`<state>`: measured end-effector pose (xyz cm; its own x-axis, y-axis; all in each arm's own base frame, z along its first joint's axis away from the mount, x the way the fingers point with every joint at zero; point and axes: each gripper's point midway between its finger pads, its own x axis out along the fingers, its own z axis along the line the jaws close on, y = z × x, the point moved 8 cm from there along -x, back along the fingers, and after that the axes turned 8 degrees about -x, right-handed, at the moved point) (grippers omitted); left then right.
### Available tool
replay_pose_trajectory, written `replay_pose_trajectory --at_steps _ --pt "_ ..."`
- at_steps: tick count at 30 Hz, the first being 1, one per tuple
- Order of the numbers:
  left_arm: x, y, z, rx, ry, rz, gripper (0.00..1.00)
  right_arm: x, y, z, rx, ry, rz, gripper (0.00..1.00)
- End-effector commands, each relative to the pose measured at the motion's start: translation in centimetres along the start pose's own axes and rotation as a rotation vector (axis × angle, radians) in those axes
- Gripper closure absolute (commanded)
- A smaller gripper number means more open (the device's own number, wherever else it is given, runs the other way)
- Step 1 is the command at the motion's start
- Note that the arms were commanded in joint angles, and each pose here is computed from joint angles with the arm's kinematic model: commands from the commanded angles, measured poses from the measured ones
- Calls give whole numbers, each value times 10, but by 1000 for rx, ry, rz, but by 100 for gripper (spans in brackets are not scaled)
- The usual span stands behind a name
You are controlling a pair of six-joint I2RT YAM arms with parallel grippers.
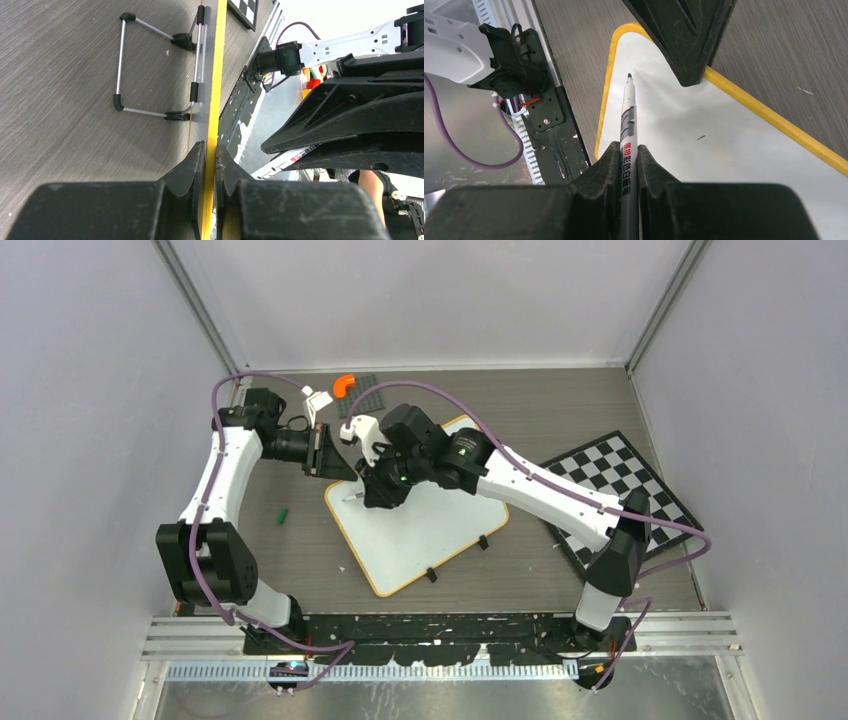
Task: Write a sentence on the whiteboard
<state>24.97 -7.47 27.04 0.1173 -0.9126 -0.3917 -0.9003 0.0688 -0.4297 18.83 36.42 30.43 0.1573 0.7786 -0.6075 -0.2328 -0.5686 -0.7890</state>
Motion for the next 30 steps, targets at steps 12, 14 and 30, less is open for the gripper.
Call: replay_pose_trajectory --at_steps 12,14,30 --pt "-4 -2 -10 38 -2 -12 100 0 -22 -2 -36 29 -74 100" --pt "-4 -1 -9 36 -2 -11 100 0 -22 -3 -52 32 -72 100" --pt "-3 -1 -8 34 -6 -9 100 6 -4 -6 -61 49 -21 100"
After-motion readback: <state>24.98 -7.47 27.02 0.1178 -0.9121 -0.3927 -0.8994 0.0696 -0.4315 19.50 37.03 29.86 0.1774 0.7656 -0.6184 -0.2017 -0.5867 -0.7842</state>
